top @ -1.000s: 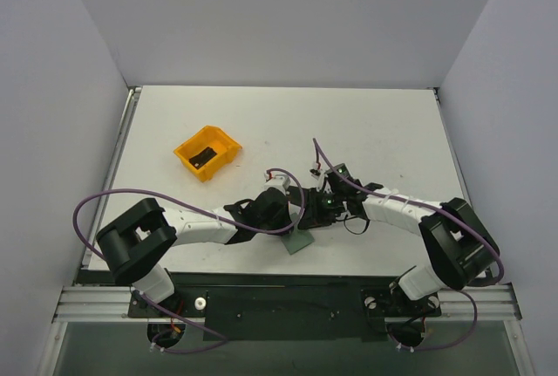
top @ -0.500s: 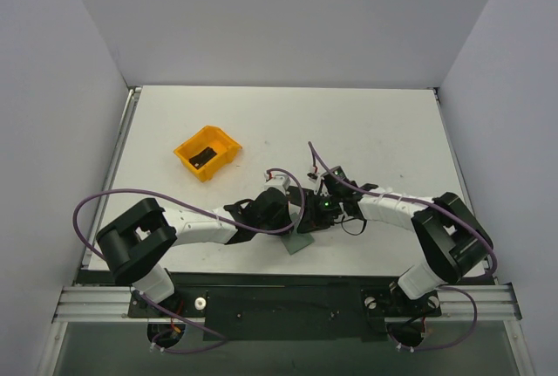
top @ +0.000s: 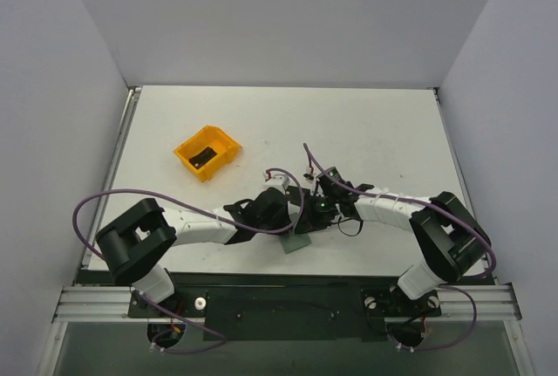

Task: Put the credit cards into the card holder
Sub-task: Close the card holder at the center of the board.

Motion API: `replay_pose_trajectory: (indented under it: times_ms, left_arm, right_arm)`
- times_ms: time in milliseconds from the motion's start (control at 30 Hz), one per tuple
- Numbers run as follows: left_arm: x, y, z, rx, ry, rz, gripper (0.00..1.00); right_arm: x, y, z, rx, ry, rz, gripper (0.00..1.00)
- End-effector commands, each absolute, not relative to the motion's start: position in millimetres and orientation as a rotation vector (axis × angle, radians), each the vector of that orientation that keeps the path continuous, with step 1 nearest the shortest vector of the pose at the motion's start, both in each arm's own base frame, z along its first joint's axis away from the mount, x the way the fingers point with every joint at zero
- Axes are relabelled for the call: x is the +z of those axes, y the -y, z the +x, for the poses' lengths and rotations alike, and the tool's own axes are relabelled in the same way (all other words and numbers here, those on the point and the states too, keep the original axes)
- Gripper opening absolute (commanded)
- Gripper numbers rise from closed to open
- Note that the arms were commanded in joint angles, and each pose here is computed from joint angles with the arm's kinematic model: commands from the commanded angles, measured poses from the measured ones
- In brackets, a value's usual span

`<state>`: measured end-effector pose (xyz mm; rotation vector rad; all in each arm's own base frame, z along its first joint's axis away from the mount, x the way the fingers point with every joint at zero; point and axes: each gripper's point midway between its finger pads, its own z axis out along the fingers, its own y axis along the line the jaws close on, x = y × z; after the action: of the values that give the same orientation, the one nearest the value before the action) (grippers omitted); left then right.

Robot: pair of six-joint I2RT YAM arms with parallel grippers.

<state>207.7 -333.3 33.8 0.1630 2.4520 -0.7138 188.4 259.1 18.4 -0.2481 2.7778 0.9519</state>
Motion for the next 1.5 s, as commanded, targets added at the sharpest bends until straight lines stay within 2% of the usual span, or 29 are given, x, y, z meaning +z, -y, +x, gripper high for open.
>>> replay_pose_trajectory:
  times_ms: [0,400,767,1467]
  left_arm:
    - [27.5,328.8,201.1,-0.697,-2.475,0.178,0.0]
    - [28.4,327.1,201.1,-0.698,-2.472,0.168,0.0]
    - [26.9,327.9,200.9,-0.702,-2.474,0.166,0.0]
    - [26.2,327.2,200.0,-0.699,-2.478,0.174,0.0]
  right_arm:
    - [14.0,-266.4,194.7,0.894,-2.764,-0.236,0.08]
    - [54.5,-261.4,204.1,0.915,-2.585,-0.224,0.11]
    - [41.5,-245.1,193.0,0.833,-2.649,-0.209,0.15]
    - [28.4,-257.2,194.8,0.893,-2.672,-0.174,0.15]
